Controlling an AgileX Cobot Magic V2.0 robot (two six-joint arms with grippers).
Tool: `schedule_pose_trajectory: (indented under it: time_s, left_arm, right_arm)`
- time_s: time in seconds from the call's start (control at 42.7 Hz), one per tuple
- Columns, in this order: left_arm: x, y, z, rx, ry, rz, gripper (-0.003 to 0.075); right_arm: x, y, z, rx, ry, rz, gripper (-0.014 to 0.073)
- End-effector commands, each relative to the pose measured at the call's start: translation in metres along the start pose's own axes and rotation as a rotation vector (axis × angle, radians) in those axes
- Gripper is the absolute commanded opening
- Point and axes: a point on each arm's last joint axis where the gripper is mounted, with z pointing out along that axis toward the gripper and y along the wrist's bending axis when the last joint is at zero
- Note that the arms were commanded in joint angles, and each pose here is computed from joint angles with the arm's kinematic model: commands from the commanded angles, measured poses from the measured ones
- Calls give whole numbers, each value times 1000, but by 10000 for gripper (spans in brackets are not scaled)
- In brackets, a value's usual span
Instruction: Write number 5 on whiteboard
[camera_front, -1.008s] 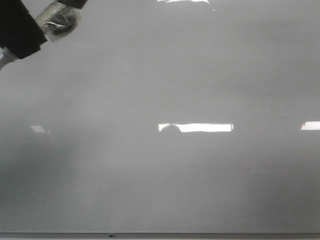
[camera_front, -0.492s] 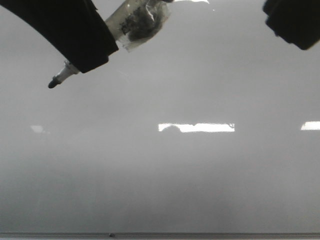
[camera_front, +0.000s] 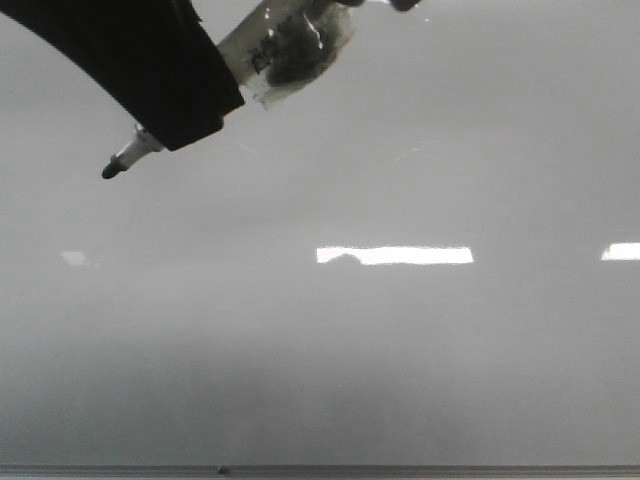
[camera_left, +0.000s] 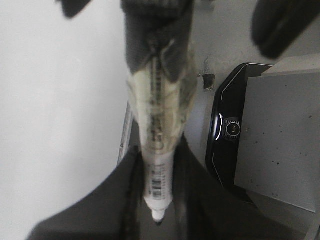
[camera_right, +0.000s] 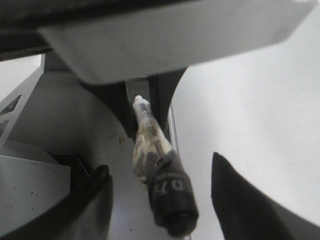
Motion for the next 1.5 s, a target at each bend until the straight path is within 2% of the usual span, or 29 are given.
schedule_pose_trajectory:
  time_s: [0.0,0.211,0.258,0.445,0.61,0.68,0.75,0.867,0.914,0.985,1.032,1.149,1.219,1.383,1.477]
  left_arm:
    - [-9,-1,-16,-39,-86,21,-20]
    - [-8,0,-16,-46,-81,45,-20]
    - [-8,0,-16,-46,-81,45,-20]
    - [-8,0,-16,-47,-83,45,-20]
    - [-9,-1,-16,-42,-90,39,-15]
    - [-9,-1,-16,-39,-90,38,41]
    - [-9,-1,-16,-39,-90,36,169]
    - [-10,0,-16,-52,-104,35,438]
    - [-10,0,-18,-60,-105,38,514]
    - [-9,0,-21,-73,-109,30,561]
    - [-7,0,-26,-96,-110,14,559]
    - [2,4,-41,-178,-109,-72,553]
    - [9,5,-51,-206,-129,-144,553]
    - [35,5,-70,-276,-187,-296,553]
    - [54,8,-77,-333,-222,-413,553]
  right_arm:
    - [-17,-7,-6,44,-80,-5,448]
    - [-16,-11,2,18,-56,5,426]
    - [-16,-10,2,11,-52,4,389]
    - [-15,-8,3,-11,-40,4,149]
    - [-14,-7,3,-26,-32,4,4]
    - [-14,-6,3,-33,-28,3,-34]
    - [-13,-6,3,-39,-25,3,-58]
    - [-13,-5,3,-42,-23,3,-64]
    - [-13,-5,2,-41,-23,4,-64]
    - [-12,-6,1,-32,-21,8,-64]
    - [-11,-8,-2,-14,-15,20,-64]
    - [-2,-16,-15,79,46,83,-64]
    - [6,-22,-27,161,90,162,-64]
    - [21,-28,-64,361,125,434,-64]
    - [31,-25,-83,457,84,606,-64]
